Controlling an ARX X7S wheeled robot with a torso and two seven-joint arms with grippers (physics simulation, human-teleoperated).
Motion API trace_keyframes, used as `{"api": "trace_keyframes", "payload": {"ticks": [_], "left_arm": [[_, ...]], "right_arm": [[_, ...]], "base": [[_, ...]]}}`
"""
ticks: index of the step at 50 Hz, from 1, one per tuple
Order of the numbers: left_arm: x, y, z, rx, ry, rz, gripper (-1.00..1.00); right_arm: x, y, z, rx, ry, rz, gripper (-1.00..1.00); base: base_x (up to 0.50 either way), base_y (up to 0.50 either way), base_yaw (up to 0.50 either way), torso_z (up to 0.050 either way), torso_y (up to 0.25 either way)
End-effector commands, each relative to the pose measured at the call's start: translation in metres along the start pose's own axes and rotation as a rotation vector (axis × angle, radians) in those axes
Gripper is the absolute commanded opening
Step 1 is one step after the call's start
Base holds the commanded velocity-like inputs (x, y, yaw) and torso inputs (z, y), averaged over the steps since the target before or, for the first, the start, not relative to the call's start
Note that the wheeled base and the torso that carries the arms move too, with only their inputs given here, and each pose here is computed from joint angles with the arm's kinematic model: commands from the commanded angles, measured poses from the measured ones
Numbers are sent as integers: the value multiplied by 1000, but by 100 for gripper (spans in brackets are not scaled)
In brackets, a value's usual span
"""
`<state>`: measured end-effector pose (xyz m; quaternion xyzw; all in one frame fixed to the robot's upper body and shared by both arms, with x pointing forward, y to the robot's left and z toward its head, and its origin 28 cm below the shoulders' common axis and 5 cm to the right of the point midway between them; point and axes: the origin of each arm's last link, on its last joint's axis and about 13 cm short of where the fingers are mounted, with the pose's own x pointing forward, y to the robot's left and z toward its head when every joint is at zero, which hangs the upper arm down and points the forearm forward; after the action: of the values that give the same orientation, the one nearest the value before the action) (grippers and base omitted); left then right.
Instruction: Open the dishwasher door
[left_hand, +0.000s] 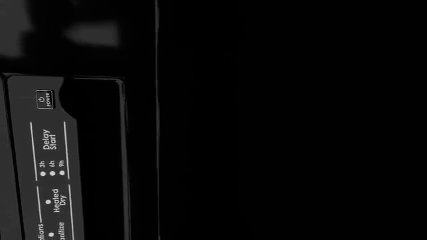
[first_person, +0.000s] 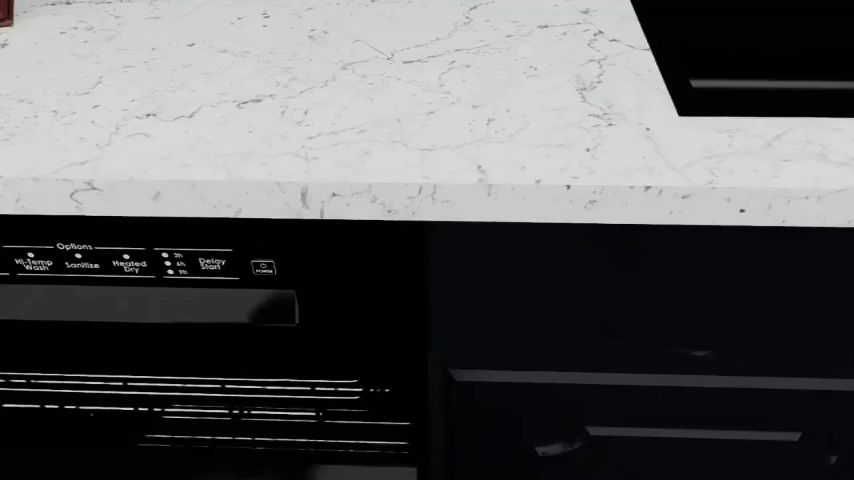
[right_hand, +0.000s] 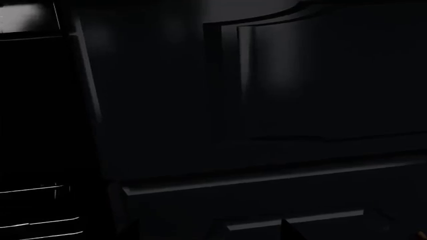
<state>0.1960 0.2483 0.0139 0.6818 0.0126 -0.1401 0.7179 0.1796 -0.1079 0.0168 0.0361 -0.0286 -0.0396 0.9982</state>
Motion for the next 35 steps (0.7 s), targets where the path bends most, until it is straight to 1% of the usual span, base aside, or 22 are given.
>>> {"api": "trace_keyframes", "payload": {"ticks": [1, 7, 13, 17, 20, 28, 31, 35], "left_arm": [[-23, -16, 15, -86, -31, -101, -100], [-35, -19, 18, -98, -26, -104, -100], [-46, -28, 22, -123, -27, -121, -100], [-49, -31, 23, -131, -26, -130, -100], [-54, -30, 25, -138, -26, -130, -100], [-66, -37, 30, -155, -39, -146, -100], [-73, -36, 32, -169, -31, -146, -100], [-81, -42, 35, -180, -34, -160, -100]], "right_arm": [[1, 0, 1, 2, -3, -1, 100], [2, -1, 2, 3, -7, -1, 100], [2, 0, 2, 4, -7, 1, 100], [1, 0, 2, 1, -6, 1, 100], [1, -1, 2, 1, -8, -3, 100], [1, -2, 0, 4, -8, -10, 100], [0, -3, 0, 4, -9, -14, 100], [0, -4, 1, 5, -8, -18, 100]], "base": [[0, 0, 0, 0, 0], [0, 0, -1, 0, 0], [0, 0, -1, 0, 0], [0, -1, -2, 0, 0], [0, -1, -2, 0, 0], [0, -1, -1, 0, 0], [0, -1, -2, 0, 0], [0, 0, -2, 0, 0]]}}
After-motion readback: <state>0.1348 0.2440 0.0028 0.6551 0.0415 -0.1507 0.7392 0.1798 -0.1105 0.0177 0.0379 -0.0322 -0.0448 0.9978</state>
